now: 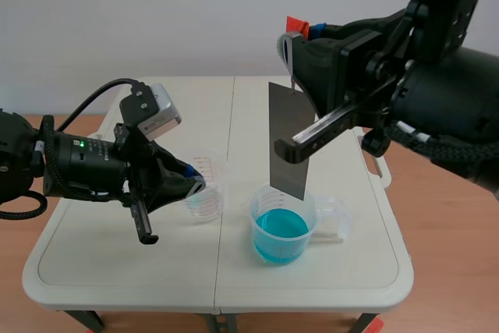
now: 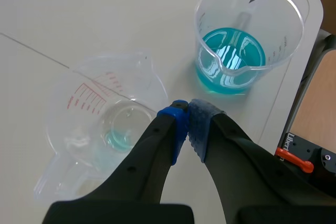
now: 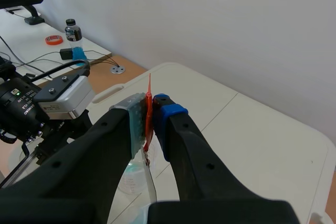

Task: Hold the metal plate by the orange handle, dip it into the blue solution, take it out and point at it, then put the plate back in the beaker on the left.
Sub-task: 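Point at the plate with the left hand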

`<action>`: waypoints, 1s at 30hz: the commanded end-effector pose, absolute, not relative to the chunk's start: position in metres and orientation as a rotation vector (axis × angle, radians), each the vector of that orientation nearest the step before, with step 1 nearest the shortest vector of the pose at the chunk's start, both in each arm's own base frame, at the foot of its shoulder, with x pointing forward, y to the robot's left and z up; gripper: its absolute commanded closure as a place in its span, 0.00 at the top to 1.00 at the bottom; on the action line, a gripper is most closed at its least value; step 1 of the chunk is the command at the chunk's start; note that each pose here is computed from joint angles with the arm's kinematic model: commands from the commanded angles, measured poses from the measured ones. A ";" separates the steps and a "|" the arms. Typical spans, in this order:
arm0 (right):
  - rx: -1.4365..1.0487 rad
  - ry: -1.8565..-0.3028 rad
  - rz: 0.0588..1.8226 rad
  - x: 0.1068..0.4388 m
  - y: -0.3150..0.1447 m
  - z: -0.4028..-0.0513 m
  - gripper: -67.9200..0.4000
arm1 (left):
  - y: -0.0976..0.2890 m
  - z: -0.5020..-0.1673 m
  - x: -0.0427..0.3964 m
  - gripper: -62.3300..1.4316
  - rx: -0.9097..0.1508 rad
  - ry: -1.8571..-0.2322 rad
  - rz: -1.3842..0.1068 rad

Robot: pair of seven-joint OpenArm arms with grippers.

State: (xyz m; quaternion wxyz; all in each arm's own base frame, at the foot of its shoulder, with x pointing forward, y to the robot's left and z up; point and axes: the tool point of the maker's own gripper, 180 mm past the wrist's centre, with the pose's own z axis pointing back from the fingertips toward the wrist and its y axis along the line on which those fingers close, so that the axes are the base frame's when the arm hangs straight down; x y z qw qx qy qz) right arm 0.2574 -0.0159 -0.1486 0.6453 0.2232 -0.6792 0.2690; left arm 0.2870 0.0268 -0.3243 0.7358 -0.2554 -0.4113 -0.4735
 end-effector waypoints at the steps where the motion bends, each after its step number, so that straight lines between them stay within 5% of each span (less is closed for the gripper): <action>1: 0.517 -1.594 0.614 0.257 -0.015 -0.134 0.03 | 0.015 -0.311 0.288 0.05 -0.598 -0.947 -1.045; 13: 0.516 -1.592 0.615 0.257 -0.015 -0.135 0.03 | -0.021 -0.295 0.285 0.05 -0.710 -1.004 -1.018; 30: 0.514 -1.588 0.616 0.257 -0.015 -0.135 0.03 | -0.029 -0.293 0.284 0.05 -0.727 -1.011 -1.012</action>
